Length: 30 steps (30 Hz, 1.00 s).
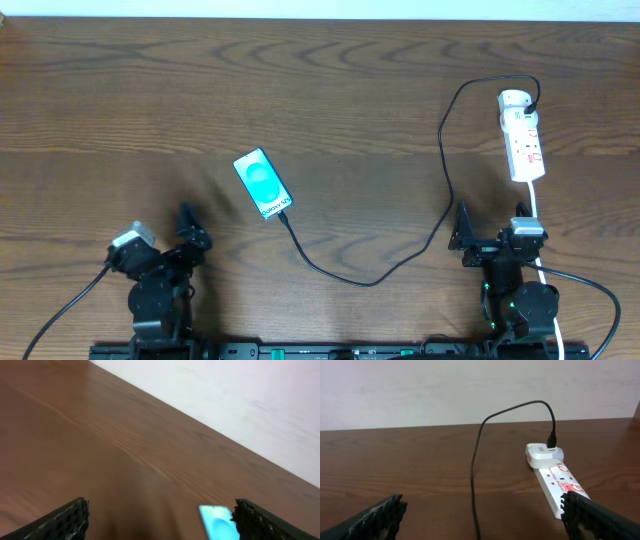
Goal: Plug charger to phone and switch on socket
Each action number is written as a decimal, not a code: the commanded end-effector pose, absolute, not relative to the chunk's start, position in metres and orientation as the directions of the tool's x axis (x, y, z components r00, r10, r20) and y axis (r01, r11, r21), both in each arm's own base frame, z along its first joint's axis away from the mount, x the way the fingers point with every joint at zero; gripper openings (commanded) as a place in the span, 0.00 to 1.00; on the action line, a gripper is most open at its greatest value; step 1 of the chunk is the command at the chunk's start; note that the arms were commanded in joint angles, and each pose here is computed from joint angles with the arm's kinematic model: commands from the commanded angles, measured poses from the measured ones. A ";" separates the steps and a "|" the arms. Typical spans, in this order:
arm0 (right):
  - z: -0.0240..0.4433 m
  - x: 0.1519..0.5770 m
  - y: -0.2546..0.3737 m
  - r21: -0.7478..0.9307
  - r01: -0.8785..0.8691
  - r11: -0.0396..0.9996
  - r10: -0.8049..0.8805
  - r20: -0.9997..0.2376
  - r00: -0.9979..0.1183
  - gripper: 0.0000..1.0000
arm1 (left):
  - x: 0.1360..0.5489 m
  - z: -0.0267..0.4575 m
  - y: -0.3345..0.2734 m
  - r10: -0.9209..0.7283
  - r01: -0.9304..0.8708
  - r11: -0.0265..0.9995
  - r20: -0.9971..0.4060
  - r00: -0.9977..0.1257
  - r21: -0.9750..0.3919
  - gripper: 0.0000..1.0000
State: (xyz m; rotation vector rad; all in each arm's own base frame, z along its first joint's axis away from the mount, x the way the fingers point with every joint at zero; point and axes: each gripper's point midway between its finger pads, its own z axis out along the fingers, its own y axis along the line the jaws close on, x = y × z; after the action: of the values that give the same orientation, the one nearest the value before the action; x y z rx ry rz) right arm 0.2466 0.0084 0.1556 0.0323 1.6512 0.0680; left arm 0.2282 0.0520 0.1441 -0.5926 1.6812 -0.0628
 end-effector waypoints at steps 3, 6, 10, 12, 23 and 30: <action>0.156 0.246 0.008 0.052 -0.020 0.998 0.051 -0.996 -0.077 0.99 | 0.213 0.137 0.089 -0.354 -0.540 0.792 -0.935 -0.028 -0.284 0.93; 0.156 0.246 0.008 0.052 -0.020 0.998 0.051 -0.996 -0.077 0.99 | 0.214 0.137 0.087 -0.324 -0.528 0.812 -0.945 -0.053 -0.248 0.93; 0.156 0.246 0.008 0.053 -0.020 0.998 0.051 -0.996 -0.076 0.99 | 0.221 0.138 0.072 -0.208 -0.431 0.893 -0.968 -0.138 -0.130 0.93; 0.156 0.246 0.008 0.052 -0.020 0.998 0.051 -0.996 -0.077 0.99 | 0.229 0.139 0.053 -0.092 -0.301 0.953 -0.977 -0.194 -0.030 0.93; 0.156 0.246 0.008 0.053 -0.020 0.998 0.051 -0.996 -0.076 0.99 | 0.236 0.139 0.013 0.081 -0.040 0.995 -0.973 -0.218 0.091 0.93; 0.156 0.246 0.008 0.052 -0.020 0.998 0.051 -0.996 -0.076 0.99 | 0.236 0.139 -0.006 0.079 0.069 0.995 -0.975 -0.208 0.066 0.93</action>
State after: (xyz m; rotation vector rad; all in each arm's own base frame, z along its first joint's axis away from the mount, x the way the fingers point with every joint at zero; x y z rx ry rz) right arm 0.2466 0.0084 0.1556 0.0323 1.6512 0.0680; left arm 0.2360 0.0044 0.1452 0.0474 1.7768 0.0501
